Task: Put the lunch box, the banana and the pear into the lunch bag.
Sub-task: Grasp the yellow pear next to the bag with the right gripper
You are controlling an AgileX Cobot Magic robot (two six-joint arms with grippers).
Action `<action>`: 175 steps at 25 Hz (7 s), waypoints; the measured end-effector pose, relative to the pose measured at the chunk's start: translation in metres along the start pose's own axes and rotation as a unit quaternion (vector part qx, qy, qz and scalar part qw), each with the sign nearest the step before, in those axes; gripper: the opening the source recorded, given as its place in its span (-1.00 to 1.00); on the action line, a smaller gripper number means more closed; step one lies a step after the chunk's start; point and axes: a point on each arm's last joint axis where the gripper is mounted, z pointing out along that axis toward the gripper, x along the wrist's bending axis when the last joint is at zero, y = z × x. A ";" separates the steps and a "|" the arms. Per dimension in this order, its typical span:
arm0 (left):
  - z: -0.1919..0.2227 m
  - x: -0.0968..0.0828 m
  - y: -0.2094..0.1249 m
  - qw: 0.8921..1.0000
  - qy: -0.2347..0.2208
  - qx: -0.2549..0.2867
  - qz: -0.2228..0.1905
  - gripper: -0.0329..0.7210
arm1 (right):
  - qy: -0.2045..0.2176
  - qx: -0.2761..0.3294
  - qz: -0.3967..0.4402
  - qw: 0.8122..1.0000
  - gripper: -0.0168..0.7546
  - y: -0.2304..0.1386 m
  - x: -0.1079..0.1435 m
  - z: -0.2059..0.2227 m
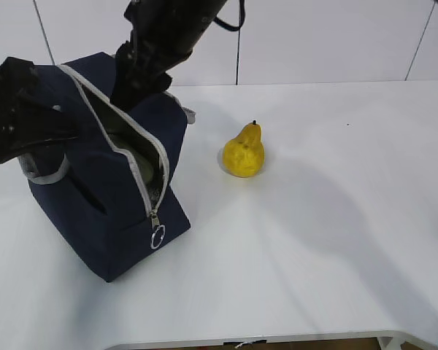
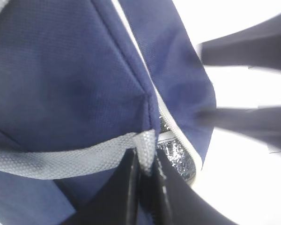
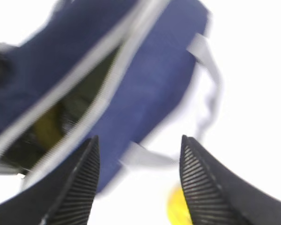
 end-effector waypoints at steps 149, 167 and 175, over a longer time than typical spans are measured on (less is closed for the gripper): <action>0.000 0.001 0.002 0.999 0.006 -0.010 0.048 -0.89 | -0.124 -0.254 0.262 0.923 0.51 -0.248 -0.076 0.057; 0.000 0.001 0.002 0.999 0.007 -0.010 0.048 -0.89 | -0.125 -0.253 0.264 0.922 0.43 -0.248 -0.077 0.057; 0.000 0.001 0.002 0.999 0.007 -0.010 0.048 -0.89 | -0.125 -0.253 0.264 0.922 0.11 -0.248 -0.077 0.057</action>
